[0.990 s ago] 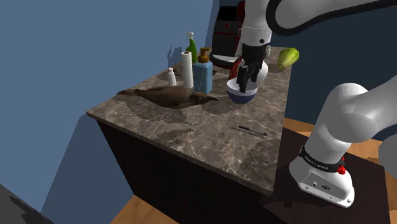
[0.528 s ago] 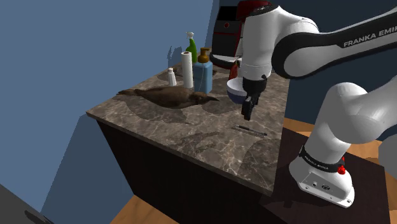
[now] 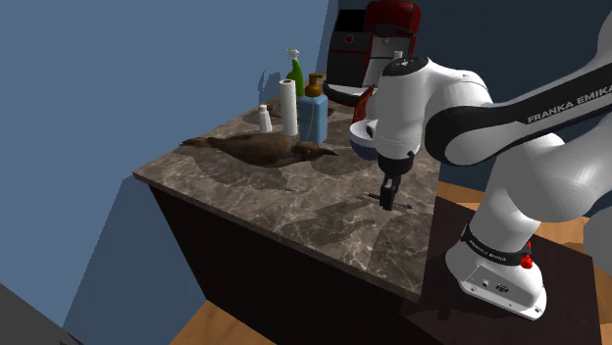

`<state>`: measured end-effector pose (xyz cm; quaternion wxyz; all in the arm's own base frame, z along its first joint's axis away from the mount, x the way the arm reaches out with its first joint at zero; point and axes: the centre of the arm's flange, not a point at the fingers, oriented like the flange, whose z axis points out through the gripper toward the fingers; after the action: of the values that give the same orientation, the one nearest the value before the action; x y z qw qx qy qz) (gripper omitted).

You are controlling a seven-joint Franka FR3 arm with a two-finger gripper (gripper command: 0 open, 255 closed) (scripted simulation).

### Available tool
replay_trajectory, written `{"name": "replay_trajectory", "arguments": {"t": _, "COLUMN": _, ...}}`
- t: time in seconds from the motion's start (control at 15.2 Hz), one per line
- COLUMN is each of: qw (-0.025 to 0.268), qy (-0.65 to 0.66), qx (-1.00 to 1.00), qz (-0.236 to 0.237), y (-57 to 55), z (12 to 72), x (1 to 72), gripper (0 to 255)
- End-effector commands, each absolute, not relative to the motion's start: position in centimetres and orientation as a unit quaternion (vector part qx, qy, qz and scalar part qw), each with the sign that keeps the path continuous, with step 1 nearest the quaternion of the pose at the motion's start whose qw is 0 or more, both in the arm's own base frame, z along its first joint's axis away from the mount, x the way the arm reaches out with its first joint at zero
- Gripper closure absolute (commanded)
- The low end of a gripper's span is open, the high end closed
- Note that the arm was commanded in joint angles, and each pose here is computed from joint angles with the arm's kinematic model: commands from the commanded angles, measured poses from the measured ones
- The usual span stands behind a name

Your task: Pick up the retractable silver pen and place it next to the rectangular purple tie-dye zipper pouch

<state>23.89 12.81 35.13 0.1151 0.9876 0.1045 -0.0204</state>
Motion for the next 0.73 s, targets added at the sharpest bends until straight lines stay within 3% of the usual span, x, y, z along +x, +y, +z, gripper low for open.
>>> {"name": "replay_trajectory", "arguments": {"t": 0.0, "qw": 0.115, "qy": 0.105, "qx": 0.988, "qz": -0.020, "y": 12.48, "z": 34.14, "x": 23.85, "gripper": 0}}
{"name": "replay_trajectory", "arguments": {"t": 0.59, "qw": 0.115, "qy": 0.105, "qx": 0.988, "qz": -0.020, "y": 12.29, "z": 33.33, "x": 23.84, "gripper": 0}}
{"name": "replay_trajectory", "arguments": {"t": 0.66, "qw": 0.115, "qy": 0.105, "qx": 0.988, "qz": -0.020, "y": 12.29, "z": 33.33, "x": 23.84, "gripper": 255}}
